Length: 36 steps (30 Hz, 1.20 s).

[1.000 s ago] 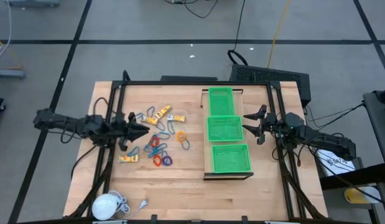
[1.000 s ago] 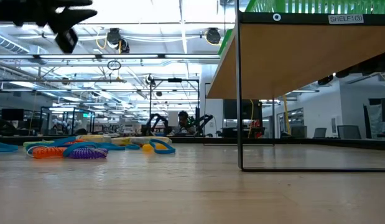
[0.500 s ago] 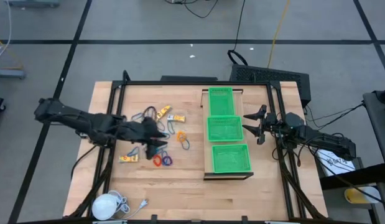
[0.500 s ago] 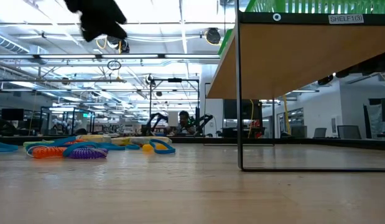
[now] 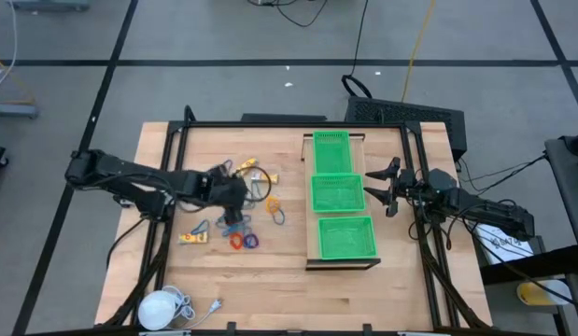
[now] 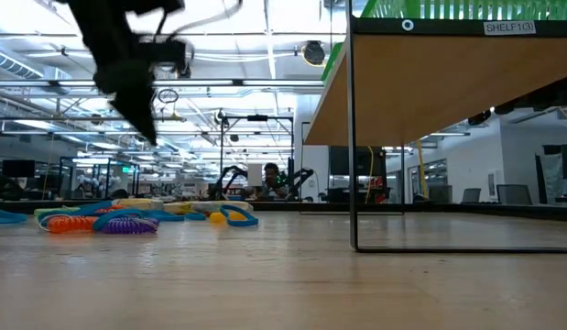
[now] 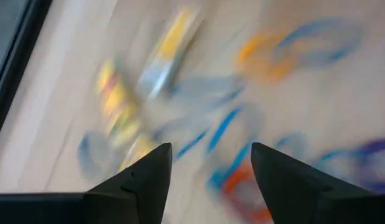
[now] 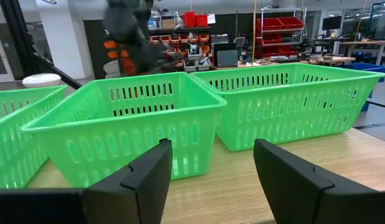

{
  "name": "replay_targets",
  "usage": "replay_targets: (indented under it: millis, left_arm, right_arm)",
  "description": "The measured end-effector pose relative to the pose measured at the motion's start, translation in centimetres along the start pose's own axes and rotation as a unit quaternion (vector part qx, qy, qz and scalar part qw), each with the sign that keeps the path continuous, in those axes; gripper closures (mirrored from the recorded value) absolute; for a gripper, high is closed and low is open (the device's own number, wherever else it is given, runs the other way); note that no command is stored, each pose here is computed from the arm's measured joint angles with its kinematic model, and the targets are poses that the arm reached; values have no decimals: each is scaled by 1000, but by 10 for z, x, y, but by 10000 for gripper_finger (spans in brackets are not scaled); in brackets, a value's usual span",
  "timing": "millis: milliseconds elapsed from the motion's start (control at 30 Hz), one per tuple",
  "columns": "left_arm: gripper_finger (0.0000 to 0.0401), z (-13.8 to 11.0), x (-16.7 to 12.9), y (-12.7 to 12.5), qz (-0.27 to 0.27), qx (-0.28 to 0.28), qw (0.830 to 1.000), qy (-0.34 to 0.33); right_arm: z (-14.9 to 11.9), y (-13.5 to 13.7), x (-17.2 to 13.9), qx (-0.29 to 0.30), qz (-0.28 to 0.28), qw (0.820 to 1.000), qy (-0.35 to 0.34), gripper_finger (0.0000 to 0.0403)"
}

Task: Pick & Place Office Desk Supplies
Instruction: Put the yellow crayon box into the top green bin

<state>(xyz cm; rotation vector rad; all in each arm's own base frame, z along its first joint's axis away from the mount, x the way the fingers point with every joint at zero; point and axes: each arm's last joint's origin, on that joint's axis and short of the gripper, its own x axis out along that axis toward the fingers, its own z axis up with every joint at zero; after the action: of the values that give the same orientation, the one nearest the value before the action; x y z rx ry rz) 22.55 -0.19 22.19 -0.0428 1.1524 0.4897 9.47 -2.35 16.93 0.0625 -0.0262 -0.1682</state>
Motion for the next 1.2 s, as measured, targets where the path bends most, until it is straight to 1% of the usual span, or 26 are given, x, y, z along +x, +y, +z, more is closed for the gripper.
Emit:
replay_targets:
  millis: [67, 133, 200, 267, 367, 533, 667, 767, 900, 1067, 1200]
  left_arm:
    - [152, -7, 9, 12, 21, -13, 999, 35]
    - [139, -12, 20, 23, 30, -9, 998, 48]
    - [128, -18, 31, 33, 16, -6, 998, 52]
    - [121, -22, 43, 41, -11, 0, 999, 49]
    - [121, -27, 55, 52, -13, 19, 999, 45]
    - [130, -27, 62, 70, -1, 42, 998, 42]
    - [134, -28, 66, 83, -24, 35, 998, 46]
    - [134, -28, 72, 84, -62, 35, 996, 48]
    - [135, -29, 83, 83, -85, 63, 992, 71]
    - [136, -32, 101, 79, -99, 74, 986, 107]
    - [153, -33, 105, 77, -102, 70, 985, 120]
  right_arm:
    - [0, 0, 0, 0, 0, 1000, 0, 183]
    - [0, 0, 0, 0, 0, 1000, 0, 183]
    - [0, 0, 0, 0, 0, 1000, 0, 183]
    - [0, 0, 0, 0, 0, 1000, 0, 183]
    - [0, 0, 0, 0, 0, 1000, 0, 183]
    - [0, 0, 0, 0, 0, 1000, 0, 183]
    - [0, 0, 0, 0, 0, 1000, 0, 183]
    - [0, 0, 0, 0, 0, 1000, 0, 183]
    - [0, 0, 0, 0, 0, 1000, 0, 183]
    - [0, 0, 0, 0, 0, 1000, 0, 183]
    - [0, 0, 0, 0, 0, 1000, 0, 183]
